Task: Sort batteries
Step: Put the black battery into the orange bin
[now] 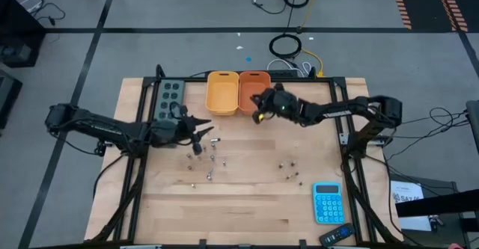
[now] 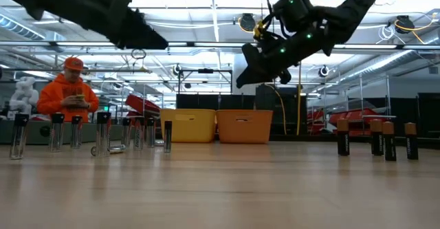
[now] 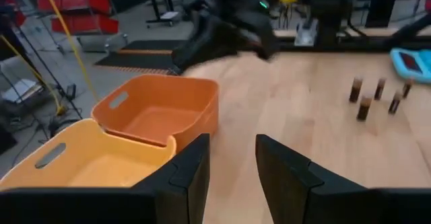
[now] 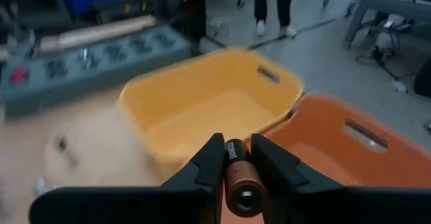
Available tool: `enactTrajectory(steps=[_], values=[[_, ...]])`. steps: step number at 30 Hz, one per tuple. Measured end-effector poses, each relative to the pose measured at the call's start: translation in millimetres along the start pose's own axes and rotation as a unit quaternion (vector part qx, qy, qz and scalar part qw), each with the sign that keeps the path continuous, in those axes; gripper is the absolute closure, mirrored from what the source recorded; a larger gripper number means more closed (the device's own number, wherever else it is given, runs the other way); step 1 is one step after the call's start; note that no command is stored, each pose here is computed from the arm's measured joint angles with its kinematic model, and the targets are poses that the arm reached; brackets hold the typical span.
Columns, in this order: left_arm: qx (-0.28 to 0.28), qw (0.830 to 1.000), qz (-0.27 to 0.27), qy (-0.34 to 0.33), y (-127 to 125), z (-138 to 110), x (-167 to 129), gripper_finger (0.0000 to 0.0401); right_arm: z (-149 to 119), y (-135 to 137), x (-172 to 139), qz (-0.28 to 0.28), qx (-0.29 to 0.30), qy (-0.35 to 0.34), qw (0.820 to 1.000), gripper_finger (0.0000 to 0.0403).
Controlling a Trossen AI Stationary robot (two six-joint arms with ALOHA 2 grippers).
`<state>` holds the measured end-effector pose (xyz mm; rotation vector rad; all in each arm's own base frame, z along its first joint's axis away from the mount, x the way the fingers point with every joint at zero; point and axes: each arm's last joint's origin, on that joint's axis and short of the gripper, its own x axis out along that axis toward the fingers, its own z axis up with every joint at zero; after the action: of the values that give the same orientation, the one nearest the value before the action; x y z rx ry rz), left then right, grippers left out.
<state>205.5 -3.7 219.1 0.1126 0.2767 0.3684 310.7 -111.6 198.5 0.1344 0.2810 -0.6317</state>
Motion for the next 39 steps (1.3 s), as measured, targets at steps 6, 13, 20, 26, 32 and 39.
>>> enactTrajectory(steps=[6,13,20,26,32,39], values=[[-0.003,1.0,0.005,-0.003,30,7,12,0.0271,6,-30,8,0.022,0.052,-0.007,0.998,0.0328],[-0.039,0.996,-0.067,-0.054,58,21,18,0.0271,7,-30,9,0.036,0.072,-0.014,0.997,0.0223],[-0.042,0.994,-0.098,-0.027,56,16,18,0.0271,14,5,-11,0.025,0.009,0.017,1.0,0.0175],[-0.036,0.984,-0.177,0.0,50,9,17,0.0271,33,64,-65,0.056,-0.096,0.065,0.992,0.0196],[-0.016,0.948,-0.319,-0.01,40,9,12,0.0271,-4,108,-98,0.177,-0.122,0.187,0.959,0.0195],[-0.015,0.935,-0.354,-0.02,28,13,9,0.0271,-15,135,-130,0.147,-0.139,0.267,0.942,0.0189]])
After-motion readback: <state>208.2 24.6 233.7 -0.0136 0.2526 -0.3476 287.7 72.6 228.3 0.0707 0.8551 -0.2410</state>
